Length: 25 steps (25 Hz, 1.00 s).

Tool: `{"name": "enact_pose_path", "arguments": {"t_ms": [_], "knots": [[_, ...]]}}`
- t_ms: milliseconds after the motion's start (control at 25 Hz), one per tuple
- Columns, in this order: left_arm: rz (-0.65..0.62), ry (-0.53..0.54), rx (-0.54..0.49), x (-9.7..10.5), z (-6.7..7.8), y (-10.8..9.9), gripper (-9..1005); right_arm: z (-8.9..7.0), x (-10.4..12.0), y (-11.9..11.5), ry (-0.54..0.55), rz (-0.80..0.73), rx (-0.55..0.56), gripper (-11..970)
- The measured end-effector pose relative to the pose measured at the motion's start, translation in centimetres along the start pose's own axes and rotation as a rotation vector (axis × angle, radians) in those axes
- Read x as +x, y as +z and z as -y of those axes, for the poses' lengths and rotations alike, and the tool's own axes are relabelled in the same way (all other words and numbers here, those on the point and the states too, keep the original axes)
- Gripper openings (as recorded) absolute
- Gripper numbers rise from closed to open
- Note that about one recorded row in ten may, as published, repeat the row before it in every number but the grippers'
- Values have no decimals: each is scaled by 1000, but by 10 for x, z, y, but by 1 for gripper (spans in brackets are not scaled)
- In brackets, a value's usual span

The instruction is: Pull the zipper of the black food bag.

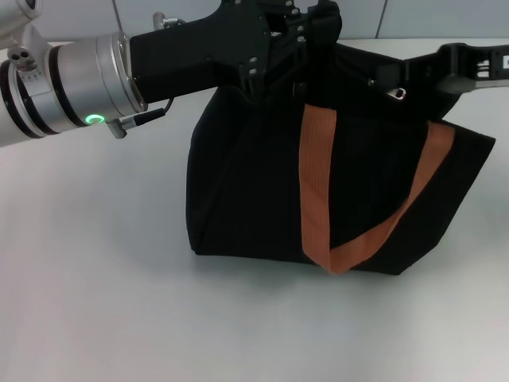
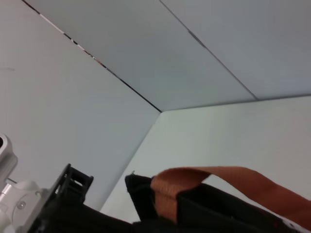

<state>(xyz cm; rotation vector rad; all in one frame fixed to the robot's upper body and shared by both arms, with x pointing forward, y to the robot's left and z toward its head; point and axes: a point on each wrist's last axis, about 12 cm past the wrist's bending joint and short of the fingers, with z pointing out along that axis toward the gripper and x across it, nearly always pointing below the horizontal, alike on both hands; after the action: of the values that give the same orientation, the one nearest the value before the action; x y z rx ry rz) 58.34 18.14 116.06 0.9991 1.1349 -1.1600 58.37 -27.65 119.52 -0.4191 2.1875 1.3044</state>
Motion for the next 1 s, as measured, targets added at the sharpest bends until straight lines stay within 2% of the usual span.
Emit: {"name": "enact_pose_path", "arguments": {"t_ms": [1000], "knots": [[3,-5,-2,-1,0,-1,141,13,0,-35,48,-29,149,80]]}}
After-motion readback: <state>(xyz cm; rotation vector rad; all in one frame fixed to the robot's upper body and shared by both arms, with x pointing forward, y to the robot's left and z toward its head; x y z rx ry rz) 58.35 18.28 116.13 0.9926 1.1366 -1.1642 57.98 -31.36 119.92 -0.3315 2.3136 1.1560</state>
